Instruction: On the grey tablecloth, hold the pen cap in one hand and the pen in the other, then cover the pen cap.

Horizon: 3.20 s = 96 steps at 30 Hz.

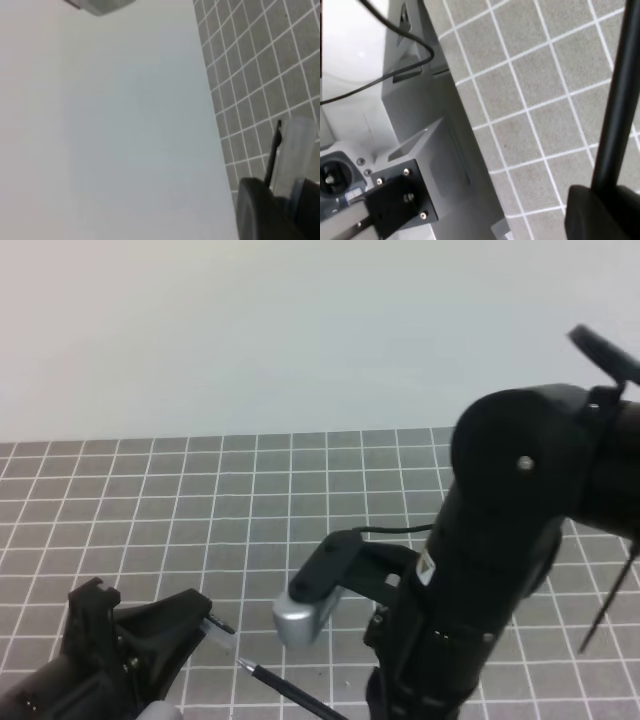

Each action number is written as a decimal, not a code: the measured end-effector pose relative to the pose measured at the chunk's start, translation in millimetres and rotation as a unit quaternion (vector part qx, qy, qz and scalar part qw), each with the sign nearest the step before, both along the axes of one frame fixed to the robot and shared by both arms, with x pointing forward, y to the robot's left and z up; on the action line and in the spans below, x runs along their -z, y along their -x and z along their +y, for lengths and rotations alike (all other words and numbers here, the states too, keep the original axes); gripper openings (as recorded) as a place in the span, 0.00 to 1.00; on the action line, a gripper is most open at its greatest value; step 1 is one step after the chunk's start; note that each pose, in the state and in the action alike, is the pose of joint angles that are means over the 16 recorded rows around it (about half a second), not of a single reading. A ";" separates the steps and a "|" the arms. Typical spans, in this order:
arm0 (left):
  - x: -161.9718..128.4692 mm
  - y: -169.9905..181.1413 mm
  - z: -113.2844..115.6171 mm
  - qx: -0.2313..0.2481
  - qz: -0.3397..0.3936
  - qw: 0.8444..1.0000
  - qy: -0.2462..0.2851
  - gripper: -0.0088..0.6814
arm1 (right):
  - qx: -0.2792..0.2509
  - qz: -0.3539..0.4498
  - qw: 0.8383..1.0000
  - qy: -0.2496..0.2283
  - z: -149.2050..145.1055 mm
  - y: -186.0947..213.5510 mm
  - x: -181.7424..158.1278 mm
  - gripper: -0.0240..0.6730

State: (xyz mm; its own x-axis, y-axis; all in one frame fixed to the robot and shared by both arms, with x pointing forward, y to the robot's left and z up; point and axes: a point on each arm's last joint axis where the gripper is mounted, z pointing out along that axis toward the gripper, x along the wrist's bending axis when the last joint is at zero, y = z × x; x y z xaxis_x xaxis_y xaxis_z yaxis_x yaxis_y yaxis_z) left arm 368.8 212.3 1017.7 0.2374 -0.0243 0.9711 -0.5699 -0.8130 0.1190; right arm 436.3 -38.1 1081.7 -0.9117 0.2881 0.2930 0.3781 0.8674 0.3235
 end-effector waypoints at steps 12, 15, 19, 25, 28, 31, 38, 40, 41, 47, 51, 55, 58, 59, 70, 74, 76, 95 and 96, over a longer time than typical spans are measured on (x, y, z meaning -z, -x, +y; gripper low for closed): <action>3.2 0.0 1.2 -0.005 0.014 1.000 -0.011 0.13 | 0.012 -0.021 1.000 -0.014 7.6 -9.2 0.2 0.13; 3.6 0.0 1.4 -0.007 0.017 1.000 -0.011 0.13 | 0.012 -0.022 1.000 -0.014 7.8 -9.4 -0.1 0.13; 4.0 -0.1 1.8 -0.010 0.022 1.000 -0.007 0.13 | 0.009 -0.012 1.000 -0.007 6.6 -7.6 -0.2 0.11; 4.2 -0.4 2.3 -0.016 0.029 0.999 0.000 0.13 | 0.012 -0.009 1.000 -0.006 7.0 -7.6 0.3 0.11; 4.3 -0.5 2.5 -0.018 0.031 0.999 0.002 0.13 | 0.013 -0.008 1.000 -0.006 7.1 -7.4 0.3 0.11; 4.6 -0.6 2.7 -0.020 0.034 0.999 0.004 0.13 | 0.015 -0.007 1.000 -0.007 7.4 -7.3 0.4 0.11; 5.3 -0.7 3.2 -0.023 0.039 0.999 0.004 0.13 | 0.020 -0.014 1.000 -0.015 9.1 -8.8 0.5 0.13; 5.5 -0.7 3.4 -0.024 0.041 0.999 0.004 0.13 | 0.021 -0.013 1.000 -0.015 9.2 -8.7 0.4 0.13; 5.6 -0.7 3.4 -0.025 0.041 0.999 0.005 0.13 | 0.021 -0.013 1.000 -0.015 9.2 -8.7 0.4 0.13; 5.5 -0.8 3.6 -0.027 0.042 0.999 0.009 0.13 | 0.014 -0.001 1.000 -0.014 8.6 -5.6 -0.9 0.11; 4.8 -0.9 3.4 -0.025 0.035 0.999 0.007 0.13 | 0.011 0.004 1.000 -0.016 8.9 -4.6 -1.3 0.10; 4.1 -0.8 2.9 -0.019 0.025 0.999 0.001 0.13 | 0.009 0.005 1.000 -0.019 9.4 -4.1 -1.5 0.10; 3.7 -0.6 2.4 -0.014 0.016 1.000 -0.007 0.13 | 0.007 0.005 1.000 -0.020 9.6 -3.8 -1.7 0.10; 3.5 -0.5 2.2 -0.012 0.013 1.000 -0.010 0.13 | 0.006 0.005 1.000 -0.020 9.7 -3.8 -1.7 0.10; 1.1 1.1 1.2 0.000 -0.001 1.000 -0.012 0.13 | 0.009 -0.015 1.000 -0.021 10.2 -7.6 -0.3 0.13; 0.0 1.6 1.3 -0.001 0.002 1.000 -0.001 0.13 | 0.008 -0.018 1.000 -0.019 9.8 -7.9 -0.5 0.13; -0.3 2.1 1.1 0.000 0.003 1.000 0.002 0.13 | 0.008 -0.019 1.000 -0.019 9.6 -8.0 -0.6 0.13; 5.4 11.8 -8.3 0.046 0.016 0.998 -0.037 0.13 | -0.006 -0.021 0.999 -0.024 10.5 -6.6 -0.9 0.13; 5.4 11.9 -8.4 0.047 0.017 0.998 -0.037 0.13 | -0.008 -0.021 0.999 -0.025 10.6 -6.5 -0.9 0.13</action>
